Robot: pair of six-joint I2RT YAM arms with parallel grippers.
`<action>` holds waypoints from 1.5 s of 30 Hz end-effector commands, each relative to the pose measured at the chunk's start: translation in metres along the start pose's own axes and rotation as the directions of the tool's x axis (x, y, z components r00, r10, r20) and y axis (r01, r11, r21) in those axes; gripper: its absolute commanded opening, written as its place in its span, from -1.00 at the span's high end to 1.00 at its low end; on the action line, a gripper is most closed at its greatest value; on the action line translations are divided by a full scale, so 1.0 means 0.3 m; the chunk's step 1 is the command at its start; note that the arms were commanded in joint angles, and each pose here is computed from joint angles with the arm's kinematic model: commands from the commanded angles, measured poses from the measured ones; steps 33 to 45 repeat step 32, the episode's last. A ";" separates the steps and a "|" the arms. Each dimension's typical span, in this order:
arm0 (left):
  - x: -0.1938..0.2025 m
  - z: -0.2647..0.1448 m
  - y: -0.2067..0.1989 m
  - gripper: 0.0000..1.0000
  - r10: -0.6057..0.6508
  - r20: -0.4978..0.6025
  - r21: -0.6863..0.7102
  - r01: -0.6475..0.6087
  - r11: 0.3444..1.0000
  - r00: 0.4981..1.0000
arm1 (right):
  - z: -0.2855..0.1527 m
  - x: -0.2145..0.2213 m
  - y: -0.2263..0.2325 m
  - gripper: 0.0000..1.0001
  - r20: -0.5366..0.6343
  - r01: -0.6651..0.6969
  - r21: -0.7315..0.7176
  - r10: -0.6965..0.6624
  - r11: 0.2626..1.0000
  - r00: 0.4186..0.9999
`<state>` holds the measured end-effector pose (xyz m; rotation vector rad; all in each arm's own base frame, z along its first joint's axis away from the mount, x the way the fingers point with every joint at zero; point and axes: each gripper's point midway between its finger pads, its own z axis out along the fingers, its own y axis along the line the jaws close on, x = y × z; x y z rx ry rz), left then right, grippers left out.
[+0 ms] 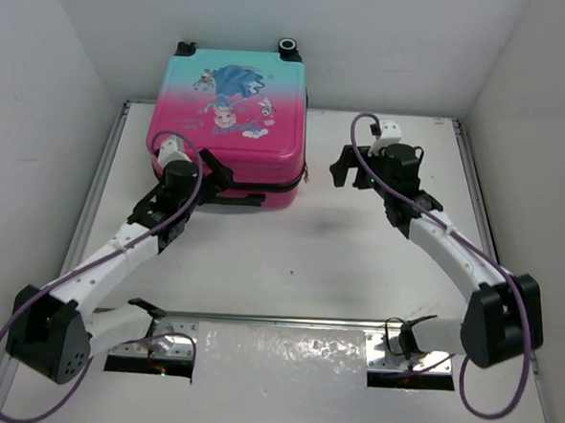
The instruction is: Pack the luggage
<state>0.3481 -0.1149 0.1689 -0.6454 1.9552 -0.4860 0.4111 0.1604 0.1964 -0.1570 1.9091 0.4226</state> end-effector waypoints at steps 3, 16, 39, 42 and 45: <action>-0.184 -0.175 -0.018 -0.84 0.208 0.101 -0.057 -0.203 0.977 0.973 | -0.233 0.055 -0.029 -0.98 -0.117 0.016 0.108 -0.004 0.994 0.993; -0.603 -0.710 0.087 -1.00 0.401 0.401 -0.317 -0.286 0.904 0.824 | -0.852 -0.009 -0.174 -0.98 -0.092 0.204 0.353 -0.183 0.913 0.979; -0.495 -0.693 0.237 -1.00 0.267 0.525 -0.274 -0.136 0.952 0.808 | -0.858 0.125 -0.188 -0.98 -0.104 0.203 0.327 -0.178 0.923 0.979; -0.495 -0.693 0.237 -1.00 0.267 0.525 -0.274 -0.136 0.952 0.808 | -0.858 0.125 -0.188 -0.98 -0.104 0.203 0.327 -0.178 0.923 0.979; -0.495 -0.693 0.237 -1.00 0.267 0.525 -0.274 -0.136 0.952 0.808 | -0.858 0.125 -0.188 -0.98 -0.104 0.203 0.327 -0.178 0.923 0.979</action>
